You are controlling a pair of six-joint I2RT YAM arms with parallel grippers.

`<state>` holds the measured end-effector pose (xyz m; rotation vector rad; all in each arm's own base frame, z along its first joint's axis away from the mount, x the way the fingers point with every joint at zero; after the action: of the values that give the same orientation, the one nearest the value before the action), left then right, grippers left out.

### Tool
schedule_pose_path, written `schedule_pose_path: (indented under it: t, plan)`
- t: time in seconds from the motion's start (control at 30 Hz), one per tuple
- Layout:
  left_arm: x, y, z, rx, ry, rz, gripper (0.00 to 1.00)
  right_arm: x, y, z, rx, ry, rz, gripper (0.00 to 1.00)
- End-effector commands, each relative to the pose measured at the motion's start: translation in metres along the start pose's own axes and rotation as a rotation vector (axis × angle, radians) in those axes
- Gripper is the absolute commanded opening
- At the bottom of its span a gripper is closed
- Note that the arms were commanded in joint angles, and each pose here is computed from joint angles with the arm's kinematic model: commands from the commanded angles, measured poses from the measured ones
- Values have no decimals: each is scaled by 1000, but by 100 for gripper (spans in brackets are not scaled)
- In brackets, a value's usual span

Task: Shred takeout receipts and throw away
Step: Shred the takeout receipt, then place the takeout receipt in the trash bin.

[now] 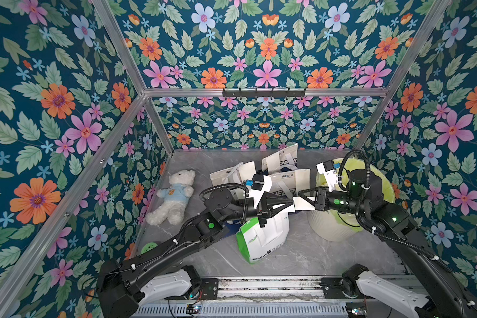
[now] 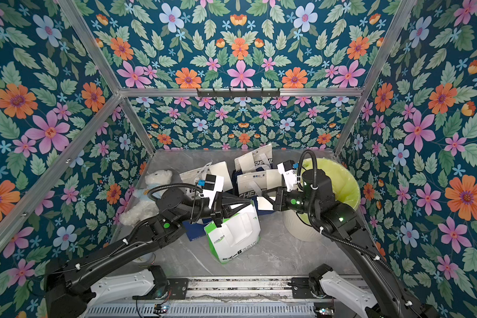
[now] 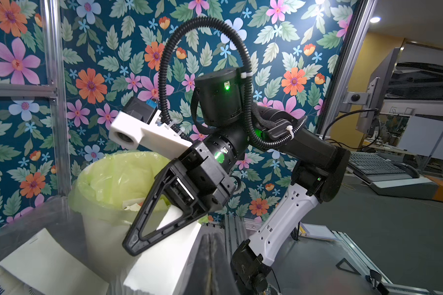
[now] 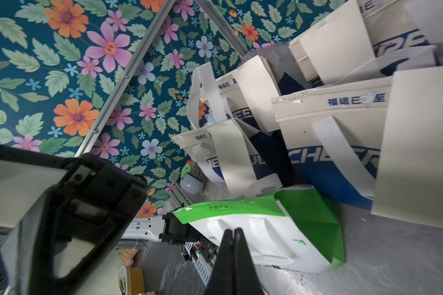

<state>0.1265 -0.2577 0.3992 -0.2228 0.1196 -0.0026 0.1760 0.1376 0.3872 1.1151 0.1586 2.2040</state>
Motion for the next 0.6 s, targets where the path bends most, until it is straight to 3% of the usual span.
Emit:
schedule_pose_path:
  t: [0.0,0.23,0.43,0.57]
  plan:
    - [-4,4,12,-72,-59,8,0,-10,1,4,-35,-40,-128,0]
    - [-6,15,18,-107,-74,83,0,-25,37,29,-213,19,-514,0]
    - [1,4,18,-46,-57,90,0,-63,101,43,-449,-120,-763,0]
    - [9,-11,22,-16,-57,75,0,-93,97,37,-385,-164,-856,0]
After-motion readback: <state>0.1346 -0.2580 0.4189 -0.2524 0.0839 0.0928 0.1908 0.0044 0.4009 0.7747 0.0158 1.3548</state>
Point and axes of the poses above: each gripper's point midway between its finger pads, its own y axis back along the fingers, its own x axis along the line the jaws close on, z = x × y, the point moved 9 cm from there along y, back along the fingers, and after that the axes turned 2 degrees about -y, right-handed, at the moved point
